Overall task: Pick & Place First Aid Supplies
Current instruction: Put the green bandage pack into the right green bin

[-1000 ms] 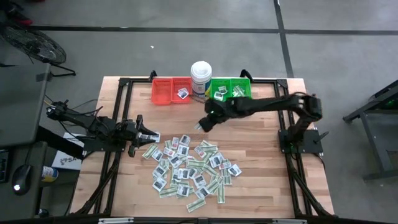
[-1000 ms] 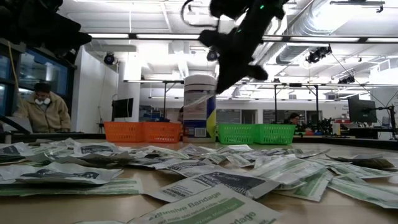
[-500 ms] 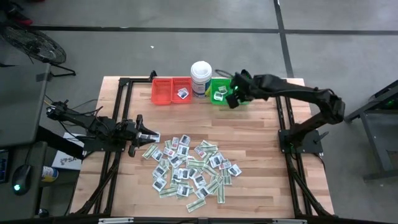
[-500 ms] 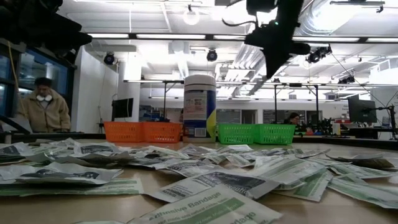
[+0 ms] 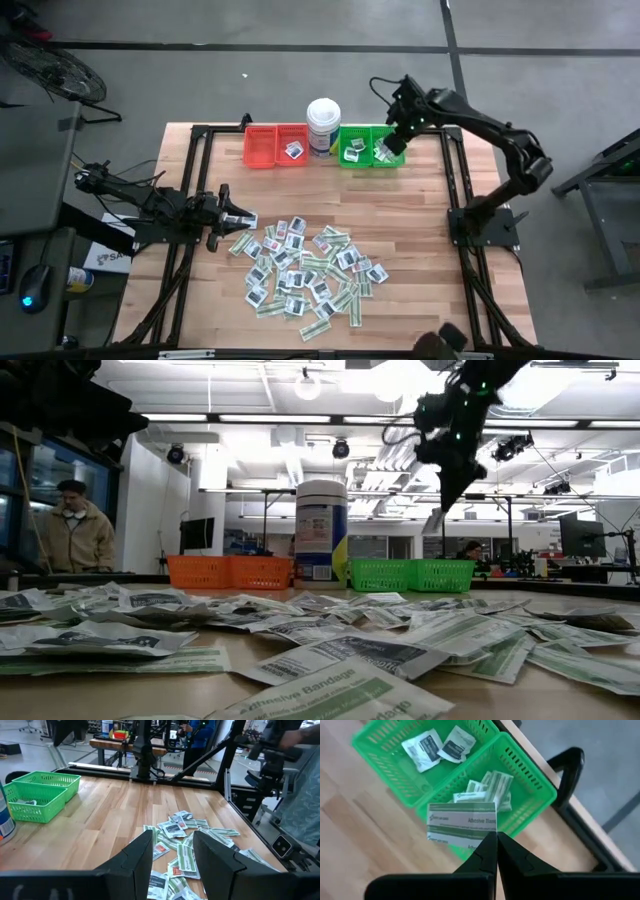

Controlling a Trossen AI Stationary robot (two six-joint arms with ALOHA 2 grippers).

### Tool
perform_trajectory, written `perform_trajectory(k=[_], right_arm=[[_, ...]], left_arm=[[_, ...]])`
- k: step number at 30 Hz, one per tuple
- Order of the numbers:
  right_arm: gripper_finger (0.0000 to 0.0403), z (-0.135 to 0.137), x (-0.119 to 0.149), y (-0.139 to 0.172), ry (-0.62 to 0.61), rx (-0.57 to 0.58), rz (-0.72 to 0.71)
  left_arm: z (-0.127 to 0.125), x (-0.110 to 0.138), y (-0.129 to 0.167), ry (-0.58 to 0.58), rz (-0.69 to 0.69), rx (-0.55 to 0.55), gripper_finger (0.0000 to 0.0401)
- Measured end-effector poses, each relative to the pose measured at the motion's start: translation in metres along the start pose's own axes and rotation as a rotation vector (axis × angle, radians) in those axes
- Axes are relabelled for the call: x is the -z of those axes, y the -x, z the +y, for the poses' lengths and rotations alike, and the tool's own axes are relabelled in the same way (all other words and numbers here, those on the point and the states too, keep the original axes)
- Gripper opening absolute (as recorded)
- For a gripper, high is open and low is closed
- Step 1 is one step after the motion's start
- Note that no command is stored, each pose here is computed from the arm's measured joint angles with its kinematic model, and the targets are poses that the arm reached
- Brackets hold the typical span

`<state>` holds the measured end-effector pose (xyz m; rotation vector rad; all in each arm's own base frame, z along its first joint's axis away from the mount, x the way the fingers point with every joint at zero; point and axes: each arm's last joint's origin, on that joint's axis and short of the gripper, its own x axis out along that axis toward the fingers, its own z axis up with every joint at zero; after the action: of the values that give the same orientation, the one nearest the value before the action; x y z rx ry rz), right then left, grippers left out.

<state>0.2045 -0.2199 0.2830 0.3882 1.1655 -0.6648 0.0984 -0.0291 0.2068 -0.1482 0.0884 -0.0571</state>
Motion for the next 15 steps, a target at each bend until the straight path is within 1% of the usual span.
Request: perform_trajectory(k=[3,5,12,15], right_arm=[[0.0,-0.009,-0.006,-0.013,0.061,-0.019,-0.009],[0.0,-0.012,-0.009,-0.023,0.125,-0.038,-0.011],[0.0,-0.022,-0.017,-0.054,0.326,-0.033,0.01],[0.0,-0.026,-0.016,-0.064,0.39,-0.043,0.032]], left_arm=[[0.0,0.0,0.0,0.002,0.0,0.0,0.014],[0.0,0.0,0.0,0.003,0.0,0.0,0.014],[0.0,0.0,0.0,0.008,0.0,0.001,0.014],[0.0,-0.001,0.0,0.014,-0.006,-0.001,0.014]])
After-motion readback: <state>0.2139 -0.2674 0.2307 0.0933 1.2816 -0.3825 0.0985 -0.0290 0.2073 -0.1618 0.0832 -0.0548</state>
